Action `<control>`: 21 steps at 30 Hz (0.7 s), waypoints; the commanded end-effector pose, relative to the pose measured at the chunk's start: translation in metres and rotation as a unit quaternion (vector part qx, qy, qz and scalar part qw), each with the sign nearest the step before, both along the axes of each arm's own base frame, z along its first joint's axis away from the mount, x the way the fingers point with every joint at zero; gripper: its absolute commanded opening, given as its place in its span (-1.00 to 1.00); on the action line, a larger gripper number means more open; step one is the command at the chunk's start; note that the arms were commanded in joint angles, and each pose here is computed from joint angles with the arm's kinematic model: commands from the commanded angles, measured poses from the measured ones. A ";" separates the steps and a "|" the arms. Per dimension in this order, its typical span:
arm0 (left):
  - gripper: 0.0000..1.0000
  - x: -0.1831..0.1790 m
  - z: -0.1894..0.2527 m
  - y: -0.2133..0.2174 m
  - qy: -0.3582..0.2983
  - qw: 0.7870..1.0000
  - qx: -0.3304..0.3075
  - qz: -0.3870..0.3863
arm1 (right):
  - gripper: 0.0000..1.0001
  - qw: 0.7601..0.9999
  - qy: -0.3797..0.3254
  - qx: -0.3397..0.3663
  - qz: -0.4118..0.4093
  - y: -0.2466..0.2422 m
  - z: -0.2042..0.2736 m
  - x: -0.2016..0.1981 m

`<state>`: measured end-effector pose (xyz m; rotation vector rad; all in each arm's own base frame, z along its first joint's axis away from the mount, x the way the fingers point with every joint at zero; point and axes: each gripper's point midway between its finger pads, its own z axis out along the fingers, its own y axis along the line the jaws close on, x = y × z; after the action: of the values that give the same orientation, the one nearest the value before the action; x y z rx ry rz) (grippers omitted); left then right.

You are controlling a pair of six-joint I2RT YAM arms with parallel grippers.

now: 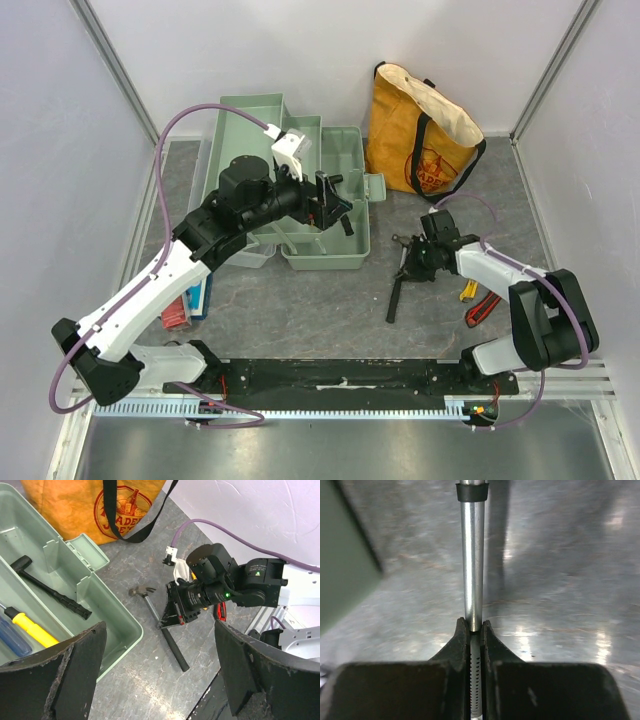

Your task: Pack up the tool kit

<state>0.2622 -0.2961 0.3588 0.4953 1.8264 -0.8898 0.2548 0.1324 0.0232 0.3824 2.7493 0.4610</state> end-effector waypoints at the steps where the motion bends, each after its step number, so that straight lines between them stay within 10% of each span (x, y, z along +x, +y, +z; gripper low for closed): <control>1: 0.85 -0.003 0.009 -0.004 -0.019 1.000 -0.006 -0.023 | -1.00 0.976 -0.020 0.215 -0.030 0.051 0.052 0.017; 16: 0.85 -0.005 0.021 0.008 -0.033 0.999 -0.008 -0.002 | -1.00 0.900 -0.135 0.406 -0.090 0.057 0.152 0.050; 21: 0.85 -0.007 0.025 0.014 -0.038 0.999 -0.009 0.006 | -1.00 0.906 -0.189 0.372 -0.072 0.050 0.172 0.061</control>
<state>0.2585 -0.2950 0.3616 0.5023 1.8204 -0.9003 0.3025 0.1813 0.1458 0.7597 2.1927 1.3636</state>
